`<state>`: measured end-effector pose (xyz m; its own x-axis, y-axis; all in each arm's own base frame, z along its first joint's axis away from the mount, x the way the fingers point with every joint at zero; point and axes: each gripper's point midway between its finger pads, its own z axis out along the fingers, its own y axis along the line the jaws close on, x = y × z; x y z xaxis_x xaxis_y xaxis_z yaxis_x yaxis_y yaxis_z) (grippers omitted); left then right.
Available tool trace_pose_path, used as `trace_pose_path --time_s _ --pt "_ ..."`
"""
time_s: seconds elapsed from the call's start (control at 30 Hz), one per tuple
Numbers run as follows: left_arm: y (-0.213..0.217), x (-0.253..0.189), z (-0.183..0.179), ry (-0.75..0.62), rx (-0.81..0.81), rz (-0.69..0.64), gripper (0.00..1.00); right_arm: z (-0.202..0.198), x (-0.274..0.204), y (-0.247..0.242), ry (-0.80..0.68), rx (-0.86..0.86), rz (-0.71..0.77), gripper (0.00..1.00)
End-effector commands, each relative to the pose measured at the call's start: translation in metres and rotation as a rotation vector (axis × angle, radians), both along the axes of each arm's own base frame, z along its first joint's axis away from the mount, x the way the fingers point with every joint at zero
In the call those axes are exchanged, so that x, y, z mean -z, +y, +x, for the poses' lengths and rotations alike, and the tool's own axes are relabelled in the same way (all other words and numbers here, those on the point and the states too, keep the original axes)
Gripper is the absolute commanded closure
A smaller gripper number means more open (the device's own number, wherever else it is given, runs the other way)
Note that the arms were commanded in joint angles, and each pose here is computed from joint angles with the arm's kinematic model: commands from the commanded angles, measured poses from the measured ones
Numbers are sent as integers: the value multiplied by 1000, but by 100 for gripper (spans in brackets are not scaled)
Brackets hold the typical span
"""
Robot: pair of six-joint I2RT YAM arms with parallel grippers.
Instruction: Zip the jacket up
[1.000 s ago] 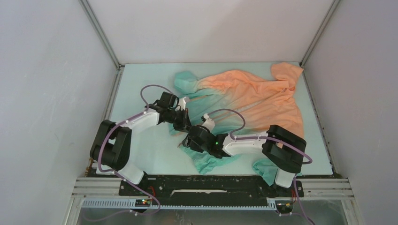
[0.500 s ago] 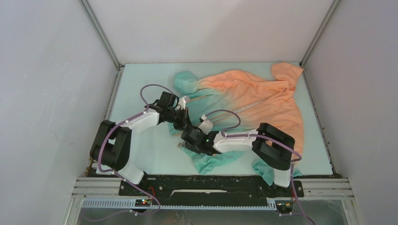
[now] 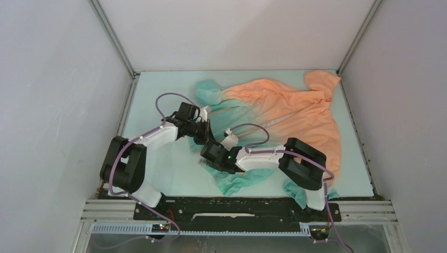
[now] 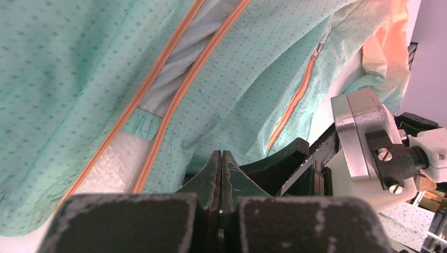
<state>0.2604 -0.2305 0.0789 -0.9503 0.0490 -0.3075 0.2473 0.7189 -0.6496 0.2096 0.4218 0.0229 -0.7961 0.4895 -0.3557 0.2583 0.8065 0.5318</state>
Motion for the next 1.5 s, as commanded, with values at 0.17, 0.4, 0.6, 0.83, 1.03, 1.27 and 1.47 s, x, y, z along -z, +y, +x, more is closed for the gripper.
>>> trace_pose_path --time_s 0.17,0.4,0.6,0.83,1.03,1.27,1.47 --pt "-15 -22 -30 17 90 -87 100 17 16 4 102 114 -87 53" --pt "-13 -21 -30 13 96 -76 96 20 12 10 53 48 -85 84" --pt "0 -23 -19 -33 53 -36 60 24 -3 24 -128 -136 50 100" --pt "32 -44 0 -116 -34 -29 27 23 -40 31 -511 -446 154 100" --pt "48 -60 -12 -111 -115 -83 25 4 -89 11 -925 -582 314 100" --pt "50 -57 -27 -83 -348 -264 45 -14 -108 10 -1062 -704 417 100" --pt "61 -40 -39 -101 -491 -324 39 -21 -111 6 -1071 -738 422 100"
